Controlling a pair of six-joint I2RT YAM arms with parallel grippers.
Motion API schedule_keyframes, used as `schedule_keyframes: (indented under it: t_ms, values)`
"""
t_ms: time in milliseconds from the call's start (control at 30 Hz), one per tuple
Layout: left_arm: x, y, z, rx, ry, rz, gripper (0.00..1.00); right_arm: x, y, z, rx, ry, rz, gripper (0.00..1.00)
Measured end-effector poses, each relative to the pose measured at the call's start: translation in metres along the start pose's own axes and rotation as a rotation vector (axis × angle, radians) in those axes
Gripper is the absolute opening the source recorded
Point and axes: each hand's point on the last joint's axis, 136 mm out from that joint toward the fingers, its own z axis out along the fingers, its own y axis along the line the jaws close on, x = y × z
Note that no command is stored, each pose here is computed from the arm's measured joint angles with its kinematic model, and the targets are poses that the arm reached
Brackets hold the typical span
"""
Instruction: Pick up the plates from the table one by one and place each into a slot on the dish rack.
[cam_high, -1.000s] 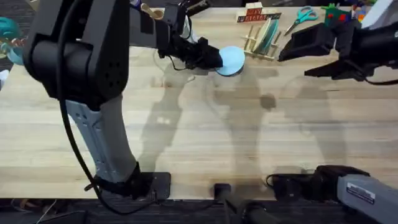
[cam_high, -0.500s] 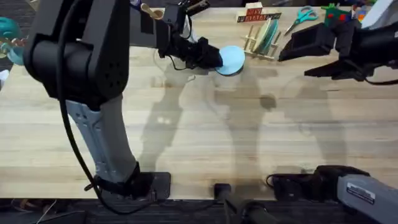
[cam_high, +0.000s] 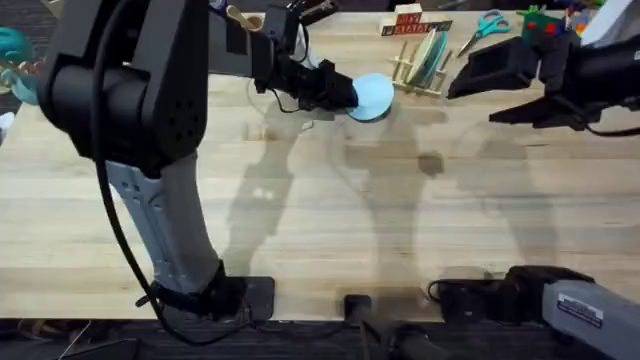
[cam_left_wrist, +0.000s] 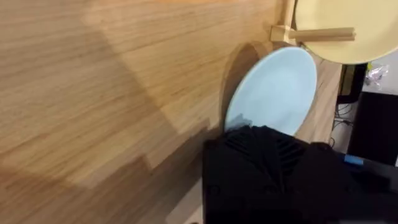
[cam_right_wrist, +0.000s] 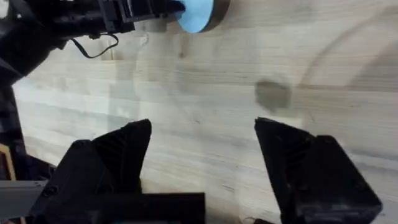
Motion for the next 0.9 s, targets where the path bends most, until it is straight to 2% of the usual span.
schedule_keyframes:
  t_ms: [367,667,900]
  values:
    - [0.000,0.000,0.000,0.000,0.000,0.000,0.038,-0.009,-0.015,0.032,0.016,0.078,0.043,0.995]
    - [0.000,0.000,0.000,0.000,0.000,0.000,0.039,-0.029,-0.015,0.071,-0.015,0.038,0.030,0.993]
    - [0.000,0.000,0.000,0.000,0.000,0.005,0.039,-0.011,-0.025,0.114,-0.041,0.023,0.090,0.995]
